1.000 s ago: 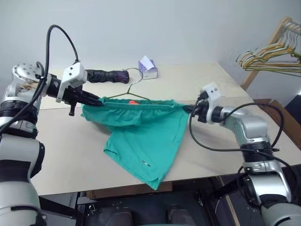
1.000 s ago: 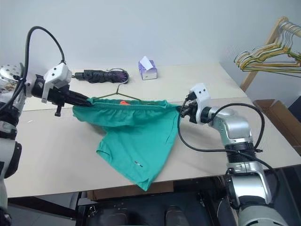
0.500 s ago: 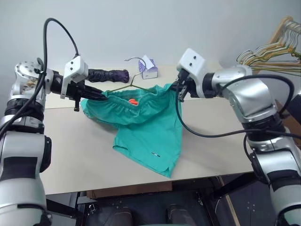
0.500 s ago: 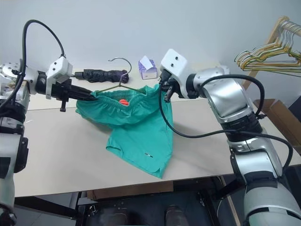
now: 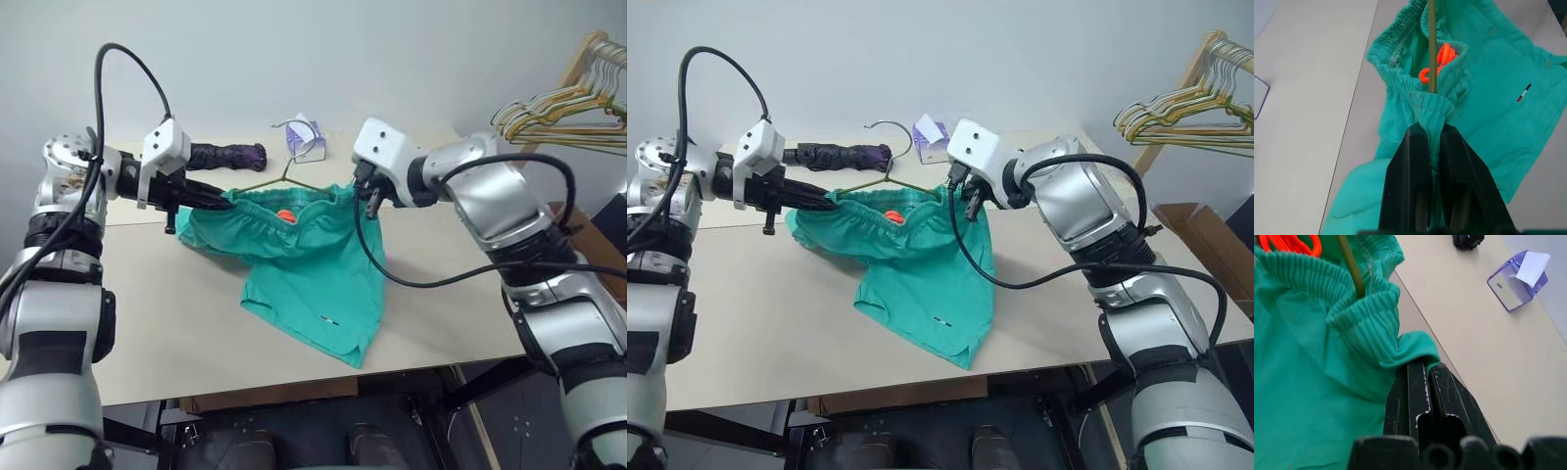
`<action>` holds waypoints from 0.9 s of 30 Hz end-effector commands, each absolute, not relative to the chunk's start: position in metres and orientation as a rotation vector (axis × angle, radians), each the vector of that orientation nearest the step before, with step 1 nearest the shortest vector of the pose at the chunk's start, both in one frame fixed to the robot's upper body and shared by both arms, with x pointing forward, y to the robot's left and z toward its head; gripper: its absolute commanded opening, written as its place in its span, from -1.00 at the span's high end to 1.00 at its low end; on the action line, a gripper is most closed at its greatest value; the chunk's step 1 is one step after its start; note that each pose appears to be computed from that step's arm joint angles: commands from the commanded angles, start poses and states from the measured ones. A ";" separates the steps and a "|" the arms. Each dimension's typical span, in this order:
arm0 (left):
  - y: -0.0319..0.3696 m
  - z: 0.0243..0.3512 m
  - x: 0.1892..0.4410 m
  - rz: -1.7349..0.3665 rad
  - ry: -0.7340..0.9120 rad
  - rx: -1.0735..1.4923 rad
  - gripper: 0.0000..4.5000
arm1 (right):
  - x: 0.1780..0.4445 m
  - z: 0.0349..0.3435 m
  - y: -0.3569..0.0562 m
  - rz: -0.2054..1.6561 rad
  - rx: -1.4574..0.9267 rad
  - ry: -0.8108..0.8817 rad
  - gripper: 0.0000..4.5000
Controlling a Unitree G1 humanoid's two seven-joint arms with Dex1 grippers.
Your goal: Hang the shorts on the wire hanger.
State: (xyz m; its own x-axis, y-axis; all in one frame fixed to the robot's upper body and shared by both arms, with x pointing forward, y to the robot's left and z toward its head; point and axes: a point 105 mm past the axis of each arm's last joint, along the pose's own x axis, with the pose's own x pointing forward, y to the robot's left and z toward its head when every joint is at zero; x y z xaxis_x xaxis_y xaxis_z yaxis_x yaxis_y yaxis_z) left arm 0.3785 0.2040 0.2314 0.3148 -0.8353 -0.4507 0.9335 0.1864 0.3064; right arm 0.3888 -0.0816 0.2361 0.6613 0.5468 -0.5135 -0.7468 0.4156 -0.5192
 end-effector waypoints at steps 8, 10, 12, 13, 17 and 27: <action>0.209 0.248 0.377 -1.234 0.140 0.602 0.99 | 0.366 0.252 -0.094 0.989 -0.902 0.100 0.00; 0.211 0.250 0.376 -1.228 0.139 0.609 0.99 | 0.368 0.248 -0.105 0.988 -0.891 0.107 0.00; 0.212 0.251 0.375 -1.226 0.142 0.617 0.99 | 0.371 0.249 -0.110 0.981 -0.889 0.095 0.00; 0.213 0.251 0.374 -1.226 0.145 0.621 0.99 | 0.370 0.254 -0.111 1.003 -0.858 0.068 0.00; 0.212 0.252 0.373 -1.235 0.150 0.632 0.99 | 0.369 0.272 -0.107 1.052 -0.787 -0.002 0.00; 0.208 0.257 0.372 -1.252 0.129 0.635 0.99 | 0.379 0.256 -0.096 1.145 -0.721 0.071 -0.98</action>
State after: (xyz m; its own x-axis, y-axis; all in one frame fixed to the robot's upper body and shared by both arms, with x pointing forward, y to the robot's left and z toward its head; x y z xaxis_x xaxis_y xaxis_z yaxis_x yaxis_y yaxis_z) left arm 0.3741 0.2108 0.2371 0.3239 -0.8274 -0.4587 0.9281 0.1837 0.3239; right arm 0.3736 -0.0972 0.2443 0.4152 0.8030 -0.4276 -0.8598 0.1928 -0.4728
